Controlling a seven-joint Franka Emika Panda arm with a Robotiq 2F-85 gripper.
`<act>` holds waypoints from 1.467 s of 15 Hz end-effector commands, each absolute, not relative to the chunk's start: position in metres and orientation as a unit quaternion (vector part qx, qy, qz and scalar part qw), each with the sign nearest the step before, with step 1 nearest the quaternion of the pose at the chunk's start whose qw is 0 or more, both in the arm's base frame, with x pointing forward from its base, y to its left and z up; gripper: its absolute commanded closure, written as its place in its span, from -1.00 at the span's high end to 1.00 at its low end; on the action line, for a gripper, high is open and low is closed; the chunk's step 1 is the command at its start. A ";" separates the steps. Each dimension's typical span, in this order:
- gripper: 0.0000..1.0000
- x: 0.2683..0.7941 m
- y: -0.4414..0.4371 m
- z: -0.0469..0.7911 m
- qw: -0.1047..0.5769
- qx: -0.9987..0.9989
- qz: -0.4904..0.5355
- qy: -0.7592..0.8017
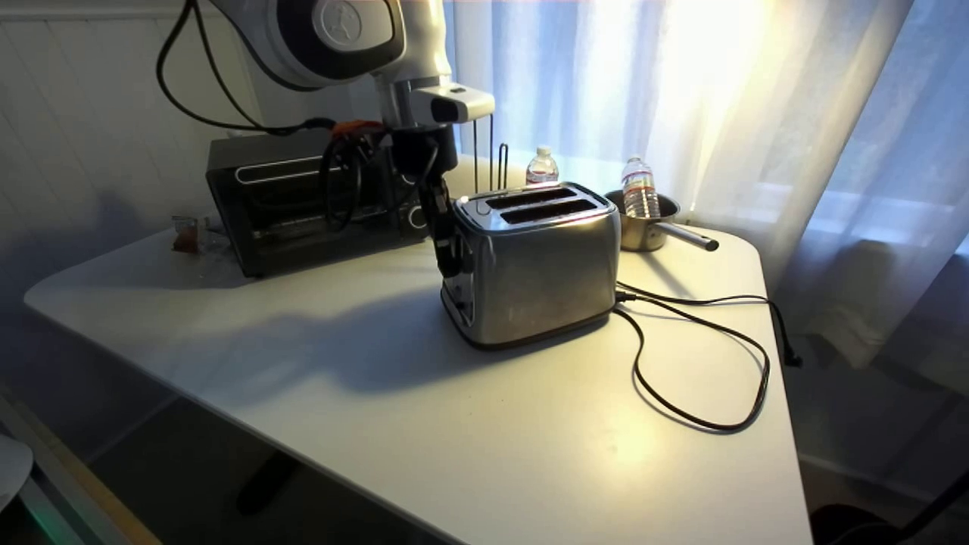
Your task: Push the black knob on the toaster fully downwards
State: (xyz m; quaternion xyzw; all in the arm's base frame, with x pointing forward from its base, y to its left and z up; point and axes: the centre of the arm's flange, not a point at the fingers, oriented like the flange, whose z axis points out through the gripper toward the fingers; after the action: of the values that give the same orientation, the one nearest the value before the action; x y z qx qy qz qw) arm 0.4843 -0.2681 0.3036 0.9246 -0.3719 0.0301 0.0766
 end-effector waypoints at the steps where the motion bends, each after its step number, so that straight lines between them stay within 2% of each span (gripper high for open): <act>1: -1.00 0.487 -0.270 0.291 0.077 0.924 0.051 -0.370; 22: -1.00 0.493 -0.274 0.207 0.080 0.922 0.000 -0.378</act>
State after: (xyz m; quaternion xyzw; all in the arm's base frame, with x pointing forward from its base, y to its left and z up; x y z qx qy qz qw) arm 0.4849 -0.2692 0.2656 0.9228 -0.3755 0.0381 0.0770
